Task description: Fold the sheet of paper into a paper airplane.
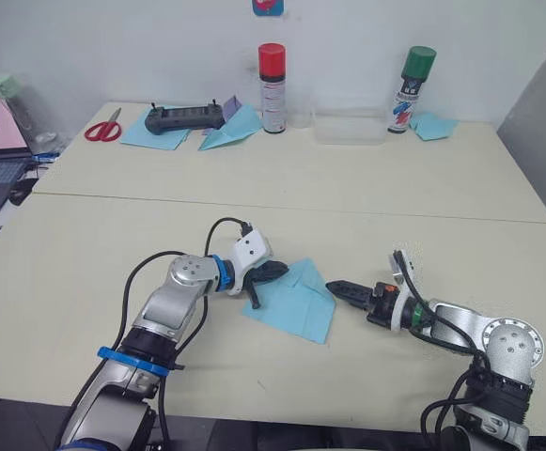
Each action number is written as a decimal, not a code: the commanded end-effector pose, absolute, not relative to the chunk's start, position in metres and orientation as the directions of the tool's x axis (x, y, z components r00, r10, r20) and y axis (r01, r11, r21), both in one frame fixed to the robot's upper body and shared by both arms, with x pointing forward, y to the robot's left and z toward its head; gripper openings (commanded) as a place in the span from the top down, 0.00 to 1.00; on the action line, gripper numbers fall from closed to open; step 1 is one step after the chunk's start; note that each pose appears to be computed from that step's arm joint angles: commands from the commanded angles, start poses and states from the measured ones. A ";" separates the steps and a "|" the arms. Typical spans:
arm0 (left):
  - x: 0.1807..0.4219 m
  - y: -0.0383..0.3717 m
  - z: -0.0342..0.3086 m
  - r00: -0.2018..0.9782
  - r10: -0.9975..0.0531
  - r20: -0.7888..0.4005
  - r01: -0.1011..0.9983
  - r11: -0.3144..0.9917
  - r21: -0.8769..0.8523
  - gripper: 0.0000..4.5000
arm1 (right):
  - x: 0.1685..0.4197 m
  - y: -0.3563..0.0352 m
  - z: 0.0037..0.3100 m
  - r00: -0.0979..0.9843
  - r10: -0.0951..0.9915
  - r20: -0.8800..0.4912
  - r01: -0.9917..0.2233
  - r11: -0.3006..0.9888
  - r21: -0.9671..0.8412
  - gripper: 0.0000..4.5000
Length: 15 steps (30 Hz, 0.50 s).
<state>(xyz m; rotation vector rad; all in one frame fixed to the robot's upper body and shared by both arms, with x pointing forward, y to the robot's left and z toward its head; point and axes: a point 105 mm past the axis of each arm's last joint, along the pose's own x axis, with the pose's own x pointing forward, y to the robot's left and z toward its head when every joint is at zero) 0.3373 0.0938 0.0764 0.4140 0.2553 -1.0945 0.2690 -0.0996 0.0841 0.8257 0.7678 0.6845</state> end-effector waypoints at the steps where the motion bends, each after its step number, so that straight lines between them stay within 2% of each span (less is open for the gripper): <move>1: 0.331 0.093 0.064 0.428 -0.792 -0.435 0.903 0.390 0.178 1.00 | 0.262 -0.090 0.081 0.501 0.796 -0.341 -0.223 0.499 0.837 0.22; 12: 0.330 0.095 0.064 0.434 -0.789 -0.436 0.900 0.396 0.180 1.00 | 0.254 -0.077 0.095 0.465 0.825 -0.321 -0.179 0.443 0.878 0.22; 15: 0.331 0.095 0.064 0.437 -0.787 -0.435 0.899 0.399 0.181 1.00 | 0.263 -0.077 0.099 0.497 0.804 -0.326 -0.139 0.445 0.885 0.22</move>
